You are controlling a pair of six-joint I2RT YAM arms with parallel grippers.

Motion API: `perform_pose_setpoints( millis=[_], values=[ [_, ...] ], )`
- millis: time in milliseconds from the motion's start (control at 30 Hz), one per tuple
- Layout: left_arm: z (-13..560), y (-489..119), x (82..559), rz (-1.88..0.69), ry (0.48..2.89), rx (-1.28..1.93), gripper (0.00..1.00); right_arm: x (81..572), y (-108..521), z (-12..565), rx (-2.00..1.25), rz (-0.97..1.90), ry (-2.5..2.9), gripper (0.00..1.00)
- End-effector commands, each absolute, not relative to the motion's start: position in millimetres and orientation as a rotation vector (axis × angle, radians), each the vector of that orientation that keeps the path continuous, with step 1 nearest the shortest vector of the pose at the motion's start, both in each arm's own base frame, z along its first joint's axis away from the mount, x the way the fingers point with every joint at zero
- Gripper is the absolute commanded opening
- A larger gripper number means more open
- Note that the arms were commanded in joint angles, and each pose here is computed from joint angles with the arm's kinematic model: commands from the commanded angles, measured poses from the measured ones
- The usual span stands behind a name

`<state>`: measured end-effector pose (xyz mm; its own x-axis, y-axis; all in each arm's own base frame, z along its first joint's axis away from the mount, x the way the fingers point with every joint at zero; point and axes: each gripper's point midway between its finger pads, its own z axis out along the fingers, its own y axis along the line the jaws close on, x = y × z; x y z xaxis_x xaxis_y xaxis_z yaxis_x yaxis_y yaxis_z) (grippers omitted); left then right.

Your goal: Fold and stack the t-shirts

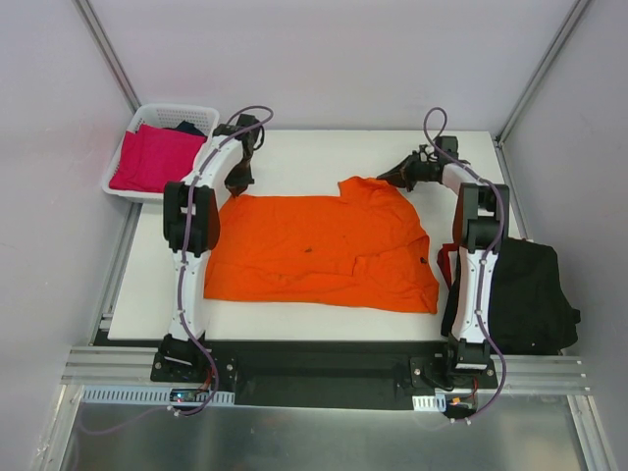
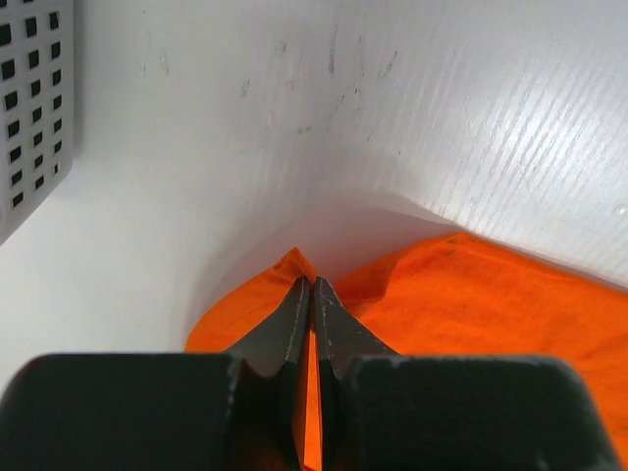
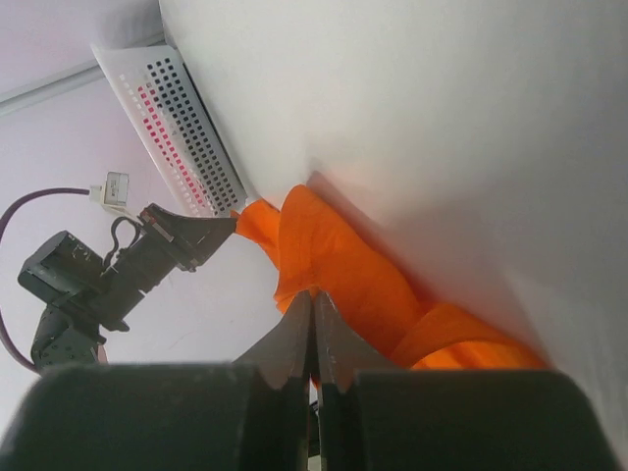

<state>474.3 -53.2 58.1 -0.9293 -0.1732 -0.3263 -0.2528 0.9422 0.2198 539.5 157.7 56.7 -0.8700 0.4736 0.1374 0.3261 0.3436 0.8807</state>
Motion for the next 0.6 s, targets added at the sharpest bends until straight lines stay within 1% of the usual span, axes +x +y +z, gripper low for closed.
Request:
perform_pose_setpoints(
  millis=[0,167,200,333,567],
  values=[
    [98,-53,461,0.385,2.729,-0.362,0.0,528,161,115,0.571,1.581,2.41,0.01],
    [108,-51,440,0.428,2.733,-0.389,0.0,507,159,129,0.537,1.58,2.428,0.01],
    [111,-51,437,0.432,2.727,-0.411,0.0,503,157,139,0.499,1.57,2.418,0.01],
    [121,-45,422,0.462,2.72,-0.449,0.0,480,150,146,0.483,1.542,2.458,0.01],
    [131,-40,405,0.495,2.713,-0.471,0.0,458,139,163,0.467,1.513,2.448,0.01]
  ],
)
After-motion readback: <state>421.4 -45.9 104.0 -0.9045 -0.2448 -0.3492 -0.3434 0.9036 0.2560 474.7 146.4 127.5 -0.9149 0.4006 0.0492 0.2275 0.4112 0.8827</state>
